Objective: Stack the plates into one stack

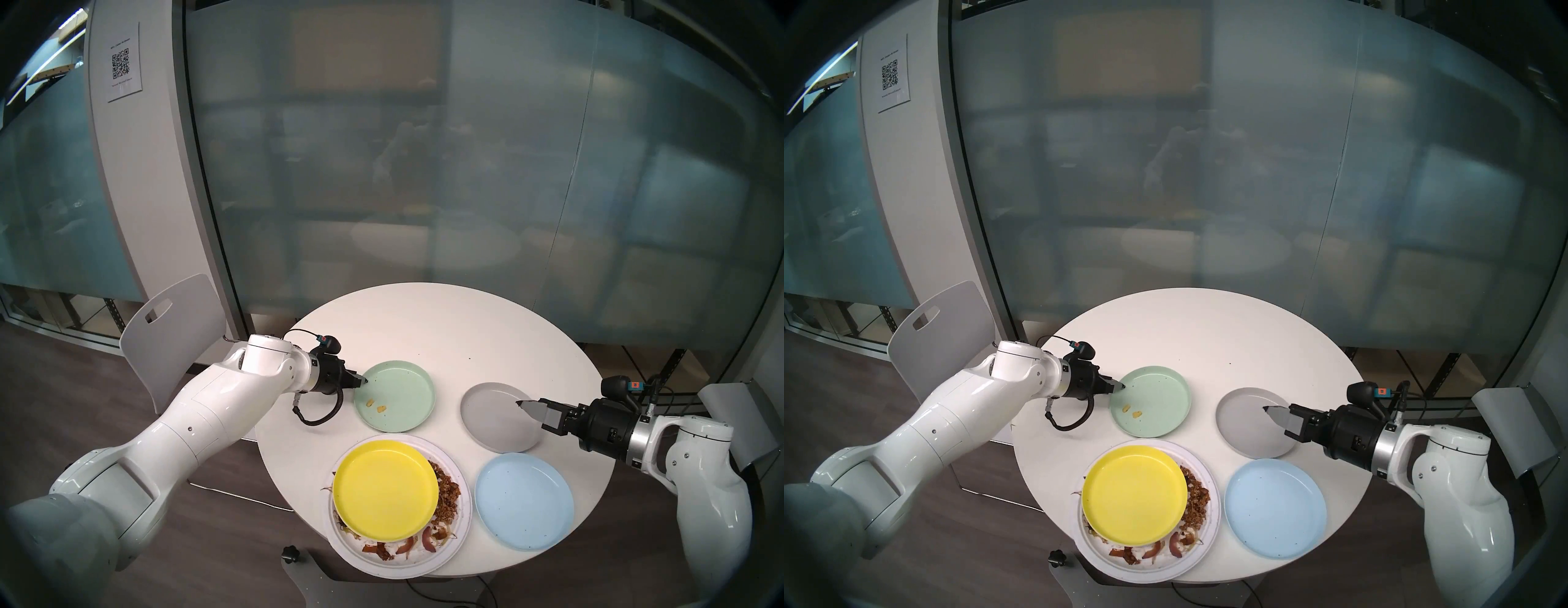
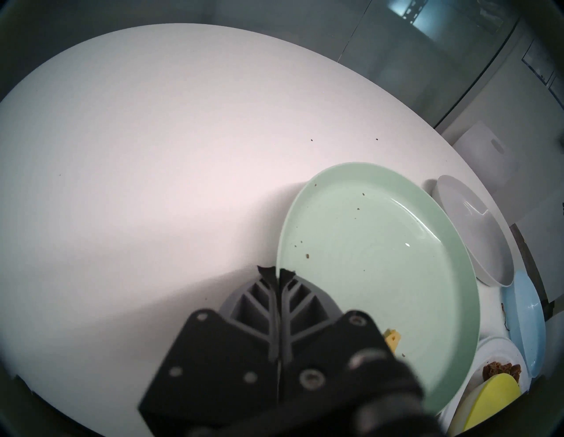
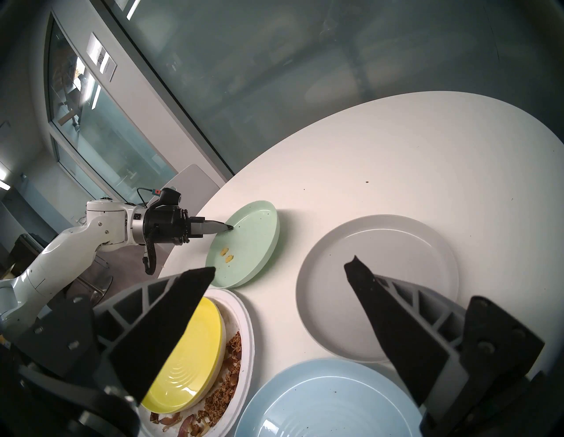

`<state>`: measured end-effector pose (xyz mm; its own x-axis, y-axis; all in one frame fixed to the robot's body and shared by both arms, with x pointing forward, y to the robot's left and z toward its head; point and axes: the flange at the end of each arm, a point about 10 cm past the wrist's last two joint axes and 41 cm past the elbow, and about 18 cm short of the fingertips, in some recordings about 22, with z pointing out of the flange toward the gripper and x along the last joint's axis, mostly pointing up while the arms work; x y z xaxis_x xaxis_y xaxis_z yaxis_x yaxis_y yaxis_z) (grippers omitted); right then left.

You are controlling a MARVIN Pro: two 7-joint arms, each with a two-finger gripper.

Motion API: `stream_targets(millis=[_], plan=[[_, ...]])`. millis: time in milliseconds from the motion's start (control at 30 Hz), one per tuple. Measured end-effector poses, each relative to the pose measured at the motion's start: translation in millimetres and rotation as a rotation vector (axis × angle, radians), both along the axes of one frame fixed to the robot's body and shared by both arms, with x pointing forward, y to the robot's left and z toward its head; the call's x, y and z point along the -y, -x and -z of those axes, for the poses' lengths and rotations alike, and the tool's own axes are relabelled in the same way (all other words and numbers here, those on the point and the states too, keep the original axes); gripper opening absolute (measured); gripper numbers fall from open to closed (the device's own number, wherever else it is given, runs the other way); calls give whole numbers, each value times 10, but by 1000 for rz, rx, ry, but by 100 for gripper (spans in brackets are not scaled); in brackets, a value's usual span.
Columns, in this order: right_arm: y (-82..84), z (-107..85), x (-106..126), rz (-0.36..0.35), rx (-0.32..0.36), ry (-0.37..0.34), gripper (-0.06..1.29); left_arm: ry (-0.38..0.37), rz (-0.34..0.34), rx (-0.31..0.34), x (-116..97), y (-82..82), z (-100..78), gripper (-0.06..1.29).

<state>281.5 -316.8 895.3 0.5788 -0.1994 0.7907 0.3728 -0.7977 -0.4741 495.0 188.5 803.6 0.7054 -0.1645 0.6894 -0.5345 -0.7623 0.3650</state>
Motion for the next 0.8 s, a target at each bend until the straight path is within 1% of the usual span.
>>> stream_targets(millis=[200,533,633,700,800], plan=[[0,0,0,0,0,0,121,49,36,-19,5,-1,-166,-1],[0,0,0,0,0,0,121,98,53,-42,-207,4,-361,-1],[0,0,0,0,0,0,121,110,72,-39,-250,38,-429,-1],[0,0,0,0,0,0,121,116,97,-33,-261,95,-482,-1],[0,0,0,0,0,0,121,124,130,-33,-274,183,-508,-1]])
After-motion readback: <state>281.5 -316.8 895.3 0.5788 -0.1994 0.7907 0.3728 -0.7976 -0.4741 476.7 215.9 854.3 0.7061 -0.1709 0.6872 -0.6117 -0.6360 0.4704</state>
